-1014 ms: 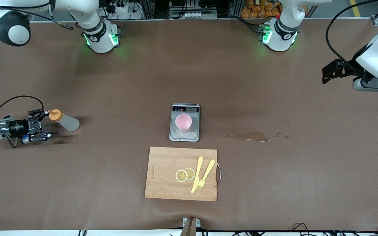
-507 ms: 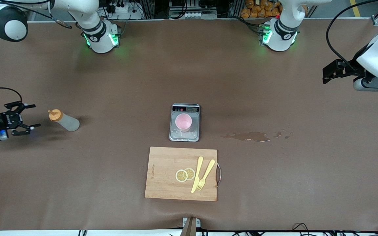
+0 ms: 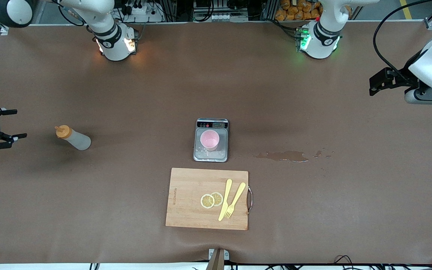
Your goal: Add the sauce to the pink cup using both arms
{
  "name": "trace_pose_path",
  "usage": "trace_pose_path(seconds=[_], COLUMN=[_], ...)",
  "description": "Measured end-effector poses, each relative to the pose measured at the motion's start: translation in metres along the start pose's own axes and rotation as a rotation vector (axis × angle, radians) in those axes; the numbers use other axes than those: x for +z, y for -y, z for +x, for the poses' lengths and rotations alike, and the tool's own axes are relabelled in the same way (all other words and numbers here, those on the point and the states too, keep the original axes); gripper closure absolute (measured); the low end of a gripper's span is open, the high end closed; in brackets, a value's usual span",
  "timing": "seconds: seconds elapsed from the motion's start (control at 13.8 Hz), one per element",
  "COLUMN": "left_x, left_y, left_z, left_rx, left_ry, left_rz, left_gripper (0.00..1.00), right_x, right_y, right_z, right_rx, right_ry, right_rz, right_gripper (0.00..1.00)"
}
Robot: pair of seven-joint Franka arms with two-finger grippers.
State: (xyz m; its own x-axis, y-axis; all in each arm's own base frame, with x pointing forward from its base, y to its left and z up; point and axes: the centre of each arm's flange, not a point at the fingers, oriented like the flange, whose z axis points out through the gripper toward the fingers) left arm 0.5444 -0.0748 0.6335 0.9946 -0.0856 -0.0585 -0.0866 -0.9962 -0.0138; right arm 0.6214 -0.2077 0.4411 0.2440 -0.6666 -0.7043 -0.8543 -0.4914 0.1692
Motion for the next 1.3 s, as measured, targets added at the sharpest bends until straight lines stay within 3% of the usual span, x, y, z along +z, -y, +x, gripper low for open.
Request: trace_pose_path(seconds=[0.43,0.8,0.94,1.09,1.3], left_x=[-0.005,-0.012,-0.012,-0.012,-0.012], left_y=[0.001,0.001,0.001,0.001,0.001], left_z=[0.0,0.0,0.0,0.0,0.0], left_rx=[-0.001,-0.002,-0.002,-0.002,-0.002], left_ry=[-0.012,-0.026,-0.026,-0.027,-0.027], left_rz=[-0.001,-0.001,-0.001,-0.001,-0.001], left_gripper=[0.0,0.0,0.0,0.0,0.0], right_x=[-0.019,-0.002,0.005,0.004,0.01], right_y=[0.014,0.021,0.021,0.015,0.009], right_z=[-0.164,-0.301,-0.333,-0.351,-0.353], right_rx=[-0.161,-0.276,-0.348,-0.502,-0.647], right_ry=[-0.144,-0.352,-0.42,-0.522,-0.61], right_rz=[-0.057,-0.142,-0.171,-0.218,-0.187], right_gripper=[0.0,0.0,0.0,0.0,0.0])
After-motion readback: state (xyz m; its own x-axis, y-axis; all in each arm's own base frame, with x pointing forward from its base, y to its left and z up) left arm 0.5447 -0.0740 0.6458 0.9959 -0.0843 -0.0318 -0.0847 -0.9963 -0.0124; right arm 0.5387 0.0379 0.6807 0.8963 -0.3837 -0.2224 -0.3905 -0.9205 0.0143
